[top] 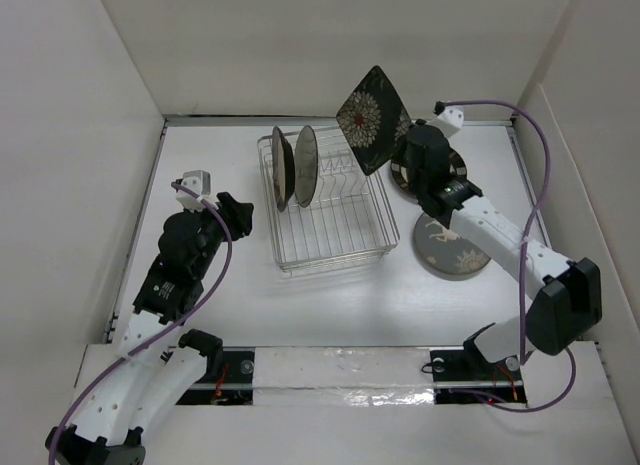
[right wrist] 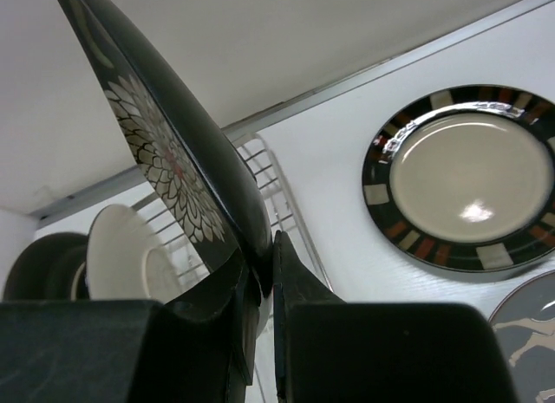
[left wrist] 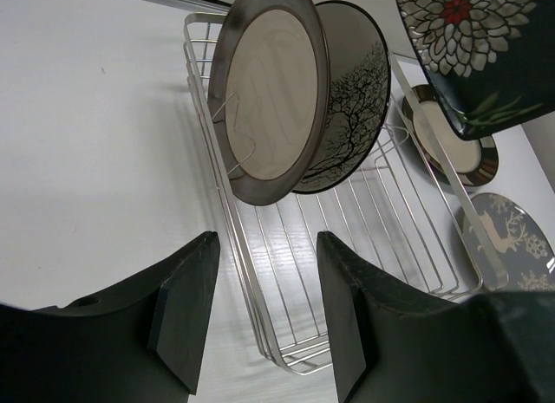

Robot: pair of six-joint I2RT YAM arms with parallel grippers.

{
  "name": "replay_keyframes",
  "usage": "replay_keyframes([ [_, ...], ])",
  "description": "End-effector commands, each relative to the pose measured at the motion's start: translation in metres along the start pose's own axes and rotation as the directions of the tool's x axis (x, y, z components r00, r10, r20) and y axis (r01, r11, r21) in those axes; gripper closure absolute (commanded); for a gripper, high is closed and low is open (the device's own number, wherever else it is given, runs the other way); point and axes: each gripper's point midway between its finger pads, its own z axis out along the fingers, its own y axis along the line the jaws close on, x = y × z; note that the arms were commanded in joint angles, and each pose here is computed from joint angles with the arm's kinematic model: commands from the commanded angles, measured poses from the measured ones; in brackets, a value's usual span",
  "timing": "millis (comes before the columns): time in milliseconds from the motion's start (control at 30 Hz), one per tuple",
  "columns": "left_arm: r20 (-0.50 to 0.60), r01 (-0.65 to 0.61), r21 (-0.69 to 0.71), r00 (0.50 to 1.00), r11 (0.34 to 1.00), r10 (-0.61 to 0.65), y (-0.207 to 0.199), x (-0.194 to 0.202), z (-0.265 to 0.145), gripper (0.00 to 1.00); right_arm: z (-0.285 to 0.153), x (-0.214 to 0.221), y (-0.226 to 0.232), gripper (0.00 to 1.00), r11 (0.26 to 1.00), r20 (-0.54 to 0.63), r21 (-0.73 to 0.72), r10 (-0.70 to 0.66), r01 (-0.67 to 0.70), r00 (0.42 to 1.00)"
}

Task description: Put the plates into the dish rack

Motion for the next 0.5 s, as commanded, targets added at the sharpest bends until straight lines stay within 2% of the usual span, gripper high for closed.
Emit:
replay_keyframes([
  [0,0.043,0.013,0.031,0.999,0.999,-0.014,-0.01,-0.017,-0.002,0.55,-0.016,-0.094,0.055,1.0,0.984,0.277,-0.071,0.174,-0.161,0.945],
  [233,0.037,0.01,0.038,0.999,0.999,-0.012,-0.014,-0.015,-0.001,0.55,-0.007,-0.06,0.07,1.0,0.99,0.263,0.101,0.067,-0.097,0.962],
  [467,0.032,0.005,0.064,0.999,0.998,-0.007,-0.023,-0.014,-0.002,0.55,-0.003,-0.031,0.081,1.0,0.984,0.225,0.168,0.019,-0.058,0.974],
])
